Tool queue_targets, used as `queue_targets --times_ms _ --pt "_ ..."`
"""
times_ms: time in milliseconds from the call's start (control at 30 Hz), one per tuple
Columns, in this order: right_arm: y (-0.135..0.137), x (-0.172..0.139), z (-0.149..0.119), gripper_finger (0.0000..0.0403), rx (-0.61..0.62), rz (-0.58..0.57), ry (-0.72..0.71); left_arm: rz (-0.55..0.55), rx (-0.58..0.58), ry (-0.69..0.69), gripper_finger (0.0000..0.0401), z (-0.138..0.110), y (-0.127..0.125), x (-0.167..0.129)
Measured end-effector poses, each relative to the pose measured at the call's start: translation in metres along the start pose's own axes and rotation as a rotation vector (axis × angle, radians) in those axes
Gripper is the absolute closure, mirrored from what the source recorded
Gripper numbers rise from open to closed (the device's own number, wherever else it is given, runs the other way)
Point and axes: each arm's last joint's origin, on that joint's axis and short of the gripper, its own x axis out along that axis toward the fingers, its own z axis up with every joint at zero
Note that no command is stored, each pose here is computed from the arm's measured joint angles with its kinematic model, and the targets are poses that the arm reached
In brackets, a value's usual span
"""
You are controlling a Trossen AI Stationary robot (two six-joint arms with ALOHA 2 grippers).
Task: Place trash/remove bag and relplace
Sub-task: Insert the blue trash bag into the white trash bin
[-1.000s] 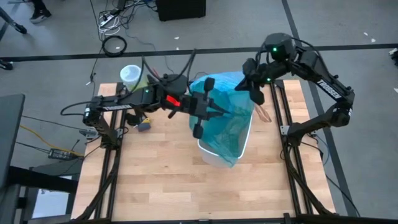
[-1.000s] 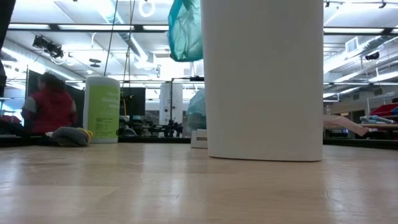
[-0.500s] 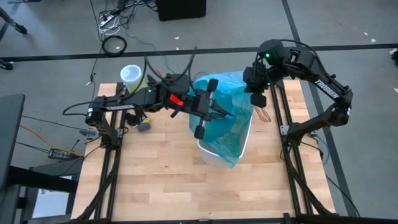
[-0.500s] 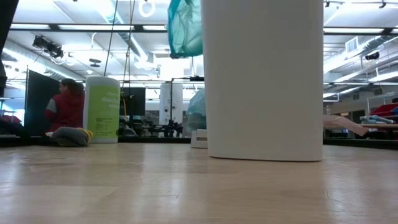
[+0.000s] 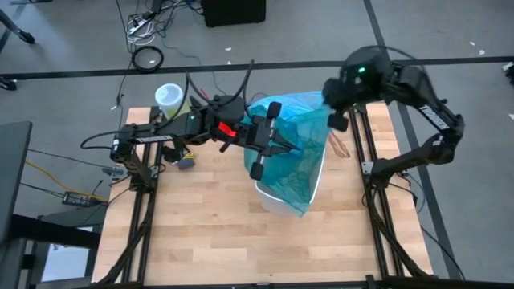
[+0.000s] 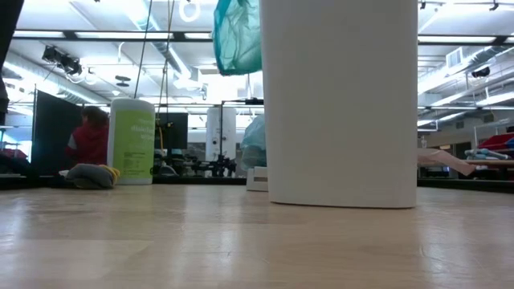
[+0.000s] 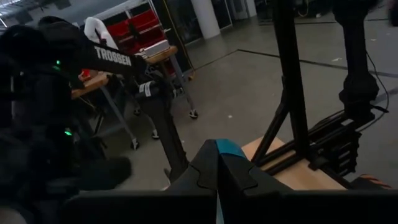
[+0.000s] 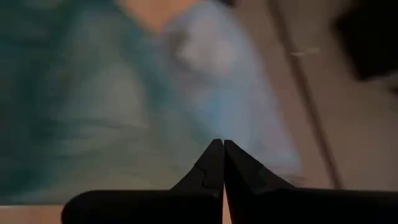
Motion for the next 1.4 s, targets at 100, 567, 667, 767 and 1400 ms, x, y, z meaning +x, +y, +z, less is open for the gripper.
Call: queue_targets --times_ms 100,567,667,767,1400 --pt "-0.018 -0.011 0.001 0.0403 0.015 -0.170 -0.046 -0.001 0.000 -0.002 0.0398 0.000 -0.001 0.000" --pt "-0.033 0.081 0.014 0.0403 0.018 0.116 0.225 0.006 0.012 -0.052 0.0398 0.006 -0.003 0.001" --pt "-0.018 0.086 0.007 0.0403 -0.001 0.256 0.313 0.003 0.012 -0.052 0.0398 0.006 -0.004 0.001" --pt "0.002 0.083 -0.002 0.0403 -0.053 0.324 0.383 0.005 0.012 -0.051 0.0398 0.006 -0.004 0.001" --pt "0.106 0.053 -0.034 0.0403 -0.280 0.501 0.341 0.079 0.057 -0.029 0.0398 0.006 -0.001 0.001"
